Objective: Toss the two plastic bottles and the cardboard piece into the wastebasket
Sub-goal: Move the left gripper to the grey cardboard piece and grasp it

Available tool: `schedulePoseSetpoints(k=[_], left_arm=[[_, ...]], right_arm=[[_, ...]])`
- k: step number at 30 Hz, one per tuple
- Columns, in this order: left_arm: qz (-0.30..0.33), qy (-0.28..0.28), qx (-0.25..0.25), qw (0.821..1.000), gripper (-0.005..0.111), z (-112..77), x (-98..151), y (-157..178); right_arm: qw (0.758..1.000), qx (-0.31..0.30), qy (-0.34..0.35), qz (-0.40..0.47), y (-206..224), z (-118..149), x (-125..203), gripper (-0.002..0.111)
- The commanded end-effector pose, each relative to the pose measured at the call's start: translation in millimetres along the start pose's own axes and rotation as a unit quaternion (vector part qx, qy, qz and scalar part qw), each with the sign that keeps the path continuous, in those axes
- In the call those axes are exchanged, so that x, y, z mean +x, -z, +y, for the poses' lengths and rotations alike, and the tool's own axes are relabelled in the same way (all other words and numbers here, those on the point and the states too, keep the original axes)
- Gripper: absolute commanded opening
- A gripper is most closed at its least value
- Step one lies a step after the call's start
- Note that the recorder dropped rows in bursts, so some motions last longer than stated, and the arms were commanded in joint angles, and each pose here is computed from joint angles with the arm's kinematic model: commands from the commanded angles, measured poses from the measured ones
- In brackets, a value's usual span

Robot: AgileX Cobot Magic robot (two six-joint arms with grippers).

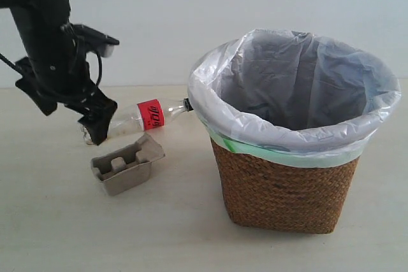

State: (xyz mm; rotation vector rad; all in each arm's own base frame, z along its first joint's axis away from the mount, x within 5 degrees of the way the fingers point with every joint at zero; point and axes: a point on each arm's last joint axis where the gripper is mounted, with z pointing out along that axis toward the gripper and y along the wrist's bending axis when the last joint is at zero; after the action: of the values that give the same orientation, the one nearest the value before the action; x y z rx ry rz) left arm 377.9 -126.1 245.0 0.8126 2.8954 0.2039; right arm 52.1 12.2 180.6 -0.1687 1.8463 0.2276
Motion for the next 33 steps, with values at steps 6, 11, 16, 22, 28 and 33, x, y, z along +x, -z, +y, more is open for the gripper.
schedulePoseSetpoints(k=[6, 11, 16, 22, 28, 33], left_arm=[[0.024, -0.107, 0.068, 0.992, 0.105, -16.5, -6.6, -31.9], [-0.032, -0.145, 0.112, 0.983, 0.105, -25.5, -15.0, -30.4], [-0.048, -0.169, 0.118, 0.977, 0.105, -27.6, -19.2, -36.3], [-0.042, -0.173, 0.116, 0.977, 0.105, -28.5, -22.6, -51.3], [-0.041, -0.183, 0.115, 0.976, 0.105, -29.9, -26.5, -67.1], [-0.026, -0.183, 0.12, 0.975, 0.105, -32.6, -28.6, -89.8]], right_arm=[[1.0, 0.002, 0.003, -0.005, 0.4, -0.3, -0.5, 0.0], [1.0, 0.002, 0.003, -0.005, 0.4, -0.3, -0.5, 0.0], [1.0, 0.002, 0.003, -0.005, 0.4, -0.3, -0.5, 0.0], [1.0, 0.002, 0.003, -0.005, 0.4, -0.3, -0.5, 0.0], [1.0, 0.002, 0.003, -0.005, 0.4, -0.3, -0.5, 0.0], [1.0, 0.002, 0.003, -0.005, 0.4, -0.3, -0.5, 0.0]])
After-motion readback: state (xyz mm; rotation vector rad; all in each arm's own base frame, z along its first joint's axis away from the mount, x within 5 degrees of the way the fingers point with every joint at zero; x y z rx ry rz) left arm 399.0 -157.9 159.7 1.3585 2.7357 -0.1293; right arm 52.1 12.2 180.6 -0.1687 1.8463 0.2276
